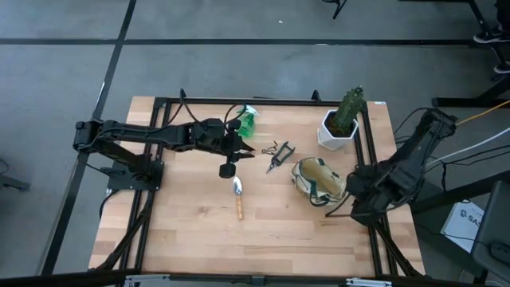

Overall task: Pick & Place Garden tools in Gardening bag
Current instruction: Put the brown hand rake into the light brown gardening bag

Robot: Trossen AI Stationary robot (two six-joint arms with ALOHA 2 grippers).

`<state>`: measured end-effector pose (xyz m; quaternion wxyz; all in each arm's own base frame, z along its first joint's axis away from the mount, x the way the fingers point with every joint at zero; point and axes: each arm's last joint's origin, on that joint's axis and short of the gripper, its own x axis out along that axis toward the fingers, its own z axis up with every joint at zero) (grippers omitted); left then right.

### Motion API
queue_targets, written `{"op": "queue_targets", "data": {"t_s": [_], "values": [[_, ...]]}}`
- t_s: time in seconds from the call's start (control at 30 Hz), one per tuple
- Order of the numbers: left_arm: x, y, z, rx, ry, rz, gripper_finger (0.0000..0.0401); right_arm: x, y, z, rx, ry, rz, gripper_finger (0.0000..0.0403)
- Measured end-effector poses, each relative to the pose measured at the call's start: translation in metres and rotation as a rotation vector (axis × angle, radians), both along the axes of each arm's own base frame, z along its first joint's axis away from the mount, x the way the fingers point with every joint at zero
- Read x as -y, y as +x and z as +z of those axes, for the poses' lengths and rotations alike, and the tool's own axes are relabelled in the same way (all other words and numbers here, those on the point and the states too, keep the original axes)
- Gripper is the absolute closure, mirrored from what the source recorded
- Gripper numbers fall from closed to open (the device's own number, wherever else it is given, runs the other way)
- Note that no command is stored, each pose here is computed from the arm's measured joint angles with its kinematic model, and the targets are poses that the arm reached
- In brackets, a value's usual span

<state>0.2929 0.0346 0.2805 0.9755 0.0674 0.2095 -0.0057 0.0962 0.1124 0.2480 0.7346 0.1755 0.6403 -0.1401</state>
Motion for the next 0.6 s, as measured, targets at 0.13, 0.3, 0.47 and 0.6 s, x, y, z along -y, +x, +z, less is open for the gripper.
{"op": "queue_targets", "data": {"t_s": [0.13, 0.3, 0.47, 0.6], "values": [[0.000, 0.000, 0.001, 0.005, 0.001, 0.000, 0.0339, -0.001, 0.003, -0.029, -0.030, -0.059, -0.012, 0.0231], [0.000, 0.000, 0.001, 0.005, 0.002, -0.001, 0.0339, 0.003, 0.017, -0.054, 0.053, -0.111, -0.058, 0.0231], [0.000, 0.000, 0.000, 0.004, -0.004, 0.001, 0.0339, 0.009, 0.036, -0.061, 0.180, -0.201, -0.027, 0.0231], [0.001, 0.000, 0.001, 0.004, -0.012, 0.002, 0.0339, 0.016, 0.052, -0.060, 0.298, -0.321, 0.014, 0.0231]]}}
